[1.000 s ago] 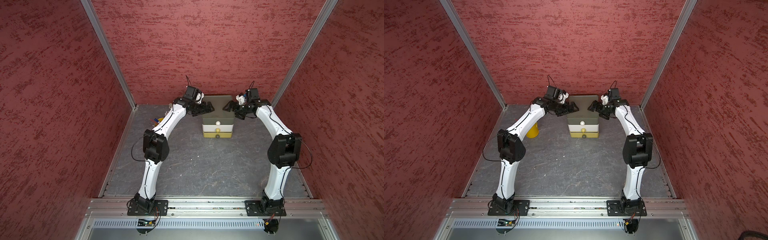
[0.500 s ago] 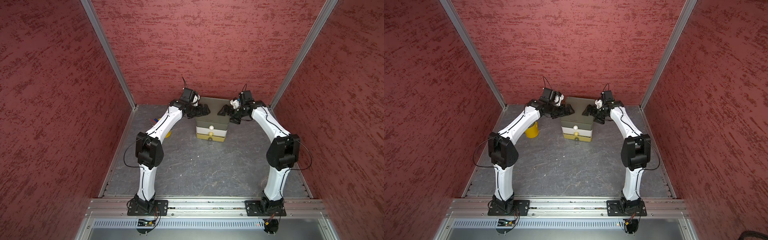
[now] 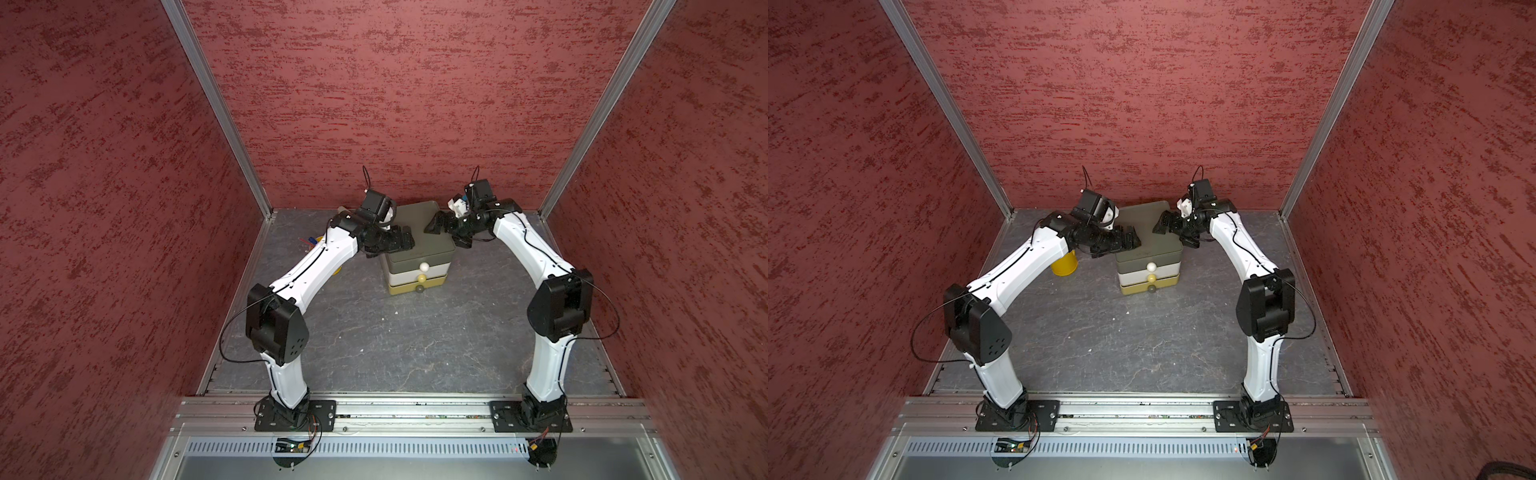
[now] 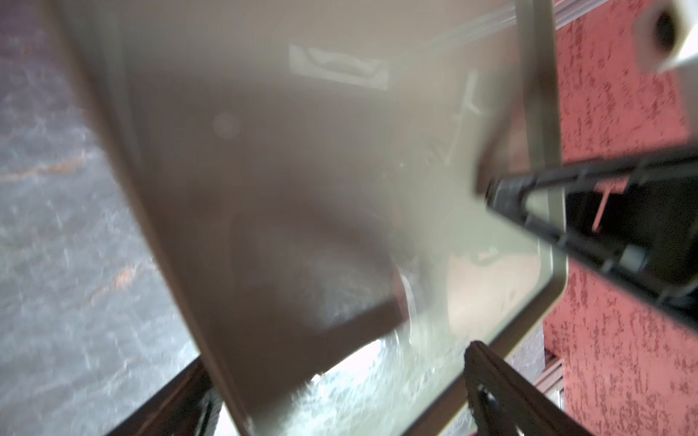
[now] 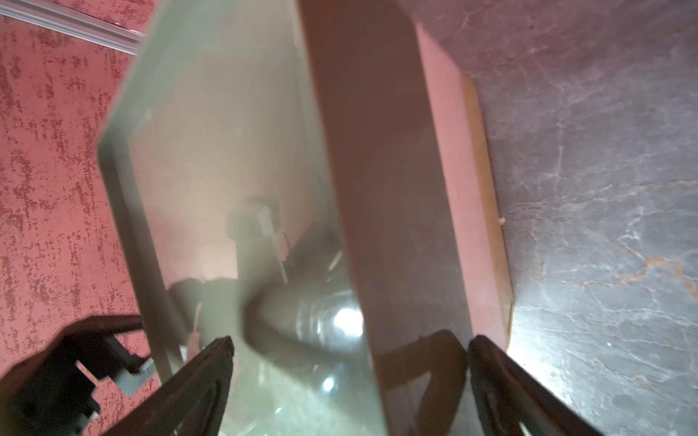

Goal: Take the keys out of the drawer
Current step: Adjust the storage box at the center of the board.

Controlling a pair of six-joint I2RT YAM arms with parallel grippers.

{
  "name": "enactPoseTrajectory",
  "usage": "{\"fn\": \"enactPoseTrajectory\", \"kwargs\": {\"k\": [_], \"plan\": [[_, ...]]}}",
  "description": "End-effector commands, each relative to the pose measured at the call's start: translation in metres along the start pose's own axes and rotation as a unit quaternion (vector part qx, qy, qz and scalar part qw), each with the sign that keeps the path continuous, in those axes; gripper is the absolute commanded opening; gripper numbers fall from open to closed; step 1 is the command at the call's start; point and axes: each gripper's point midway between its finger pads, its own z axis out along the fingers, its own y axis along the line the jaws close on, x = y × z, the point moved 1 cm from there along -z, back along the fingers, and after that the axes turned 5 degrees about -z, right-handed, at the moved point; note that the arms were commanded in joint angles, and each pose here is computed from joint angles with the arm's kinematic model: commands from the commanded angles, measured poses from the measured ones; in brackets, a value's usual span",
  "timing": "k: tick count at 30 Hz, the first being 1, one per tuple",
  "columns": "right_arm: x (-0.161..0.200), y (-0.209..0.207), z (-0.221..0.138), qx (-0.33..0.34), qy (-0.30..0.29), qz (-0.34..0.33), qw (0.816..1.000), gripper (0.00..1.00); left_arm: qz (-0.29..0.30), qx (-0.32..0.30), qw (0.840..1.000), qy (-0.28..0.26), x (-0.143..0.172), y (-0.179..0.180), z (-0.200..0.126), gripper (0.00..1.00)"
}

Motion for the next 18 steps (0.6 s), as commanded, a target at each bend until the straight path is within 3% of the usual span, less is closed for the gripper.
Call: {"fn": "enactPoseTrajectory", "kwargs": {"k": [1,11,18], "plan": [[0.056,0.118,0.003,-0.184,0.103,-0.063,0.976,0.99,0.059,0.183,0.98,0.042,0.041,-0.098,-0.02,1.0],[0.078,0.138,0.009,-0.182,0.138,-0.075,0.971,0.98,0.056,0.172,0.982,0.044,0.062,-0.085,-0.032,1.0],[0.071,0.124,0.014,-0.132,0.114,-0.074,0.982,0.98,0.037,0.159,0.986,0.036,0.057,-0.055,-0.035,1.0]]}}
